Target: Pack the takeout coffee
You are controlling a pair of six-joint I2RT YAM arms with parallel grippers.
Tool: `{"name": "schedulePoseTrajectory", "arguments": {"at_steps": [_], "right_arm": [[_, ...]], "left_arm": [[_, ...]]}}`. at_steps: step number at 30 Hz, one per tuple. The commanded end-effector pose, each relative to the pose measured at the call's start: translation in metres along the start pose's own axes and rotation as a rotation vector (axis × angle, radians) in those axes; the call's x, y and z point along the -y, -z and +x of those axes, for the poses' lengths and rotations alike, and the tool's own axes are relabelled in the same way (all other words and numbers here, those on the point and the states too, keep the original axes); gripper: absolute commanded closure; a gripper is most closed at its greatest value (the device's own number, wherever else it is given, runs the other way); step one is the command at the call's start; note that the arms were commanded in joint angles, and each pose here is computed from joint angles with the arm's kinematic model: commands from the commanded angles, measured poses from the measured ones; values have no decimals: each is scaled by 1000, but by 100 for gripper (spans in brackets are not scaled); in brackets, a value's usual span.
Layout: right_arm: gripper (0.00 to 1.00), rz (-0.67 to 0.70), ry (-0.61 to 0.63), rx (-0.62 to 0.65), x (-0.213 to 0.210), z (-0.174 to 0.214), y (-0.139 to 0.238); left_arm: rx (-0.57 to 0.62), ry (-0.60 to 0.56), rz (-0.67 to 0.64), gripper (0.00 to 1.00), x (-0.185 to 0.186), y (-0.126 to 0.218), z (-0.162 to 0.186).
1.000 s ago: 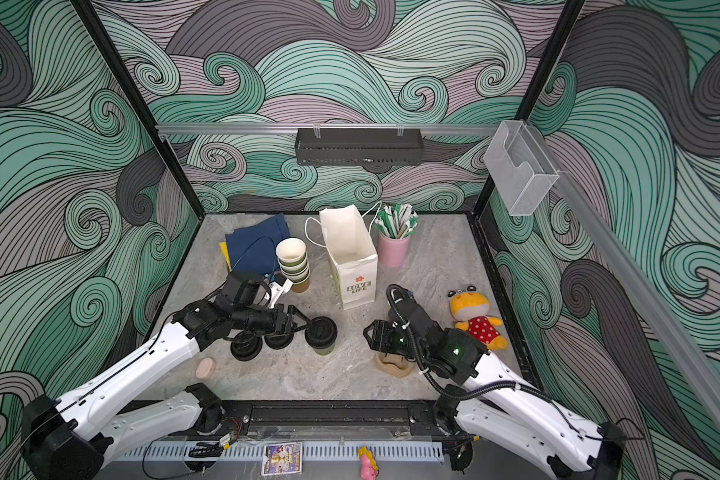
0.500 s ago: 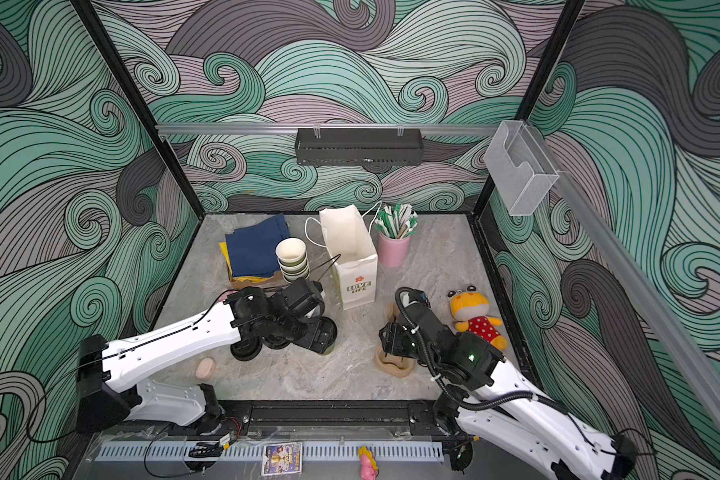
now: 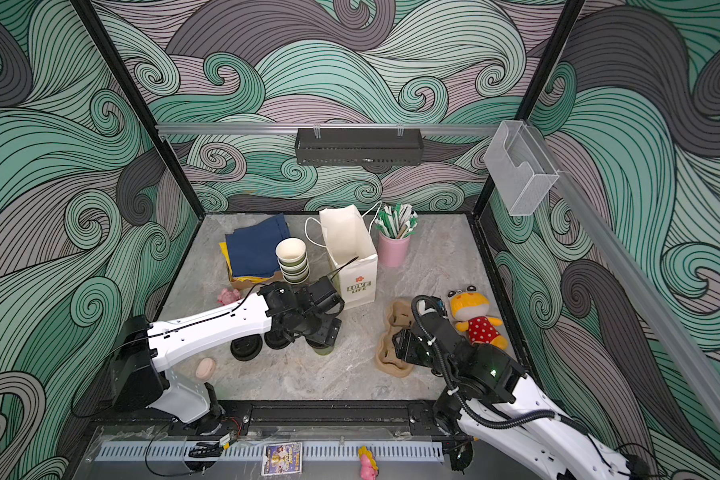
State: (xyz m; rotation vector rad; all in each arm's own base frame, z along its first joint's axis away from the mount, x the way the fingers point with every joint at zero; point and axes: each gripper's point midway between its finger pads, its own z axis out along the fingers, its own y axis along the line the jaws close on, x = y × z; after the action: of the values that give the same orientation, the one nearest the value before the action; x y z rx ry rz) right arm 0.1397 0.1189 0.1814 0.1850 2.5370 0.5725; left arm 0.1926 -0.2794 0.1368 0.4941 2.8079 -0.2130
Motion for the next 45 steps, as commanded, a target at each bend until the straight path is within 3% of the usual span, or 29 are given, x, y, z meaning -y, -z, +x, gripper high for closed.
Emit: {"name": "schedulePoseTrajectory", "arguments": {"at_steps": [1,13,23,30,40,45], "right_arm": [[35,43,-33,9,10,0,0],[35,51,-33,2,10,1,-2],[34,53,-19,-8,7,0,-3],[33,44,-18,-17,4,0,-3],[33,31,-21,-17,3,0,0],[33,31,-21,-8,4,0,1]], "left_arm": [[20,10,-14,17,2,3,-9],[32,39,-133,29,-21,5,-6],[75,113,-212,30,-54,13,-7],[98,134,-155,19,-52,16,-9],[97,153,-117,14,-49,13,-6],[159,164,-80,11,-47,33,-15]]}}
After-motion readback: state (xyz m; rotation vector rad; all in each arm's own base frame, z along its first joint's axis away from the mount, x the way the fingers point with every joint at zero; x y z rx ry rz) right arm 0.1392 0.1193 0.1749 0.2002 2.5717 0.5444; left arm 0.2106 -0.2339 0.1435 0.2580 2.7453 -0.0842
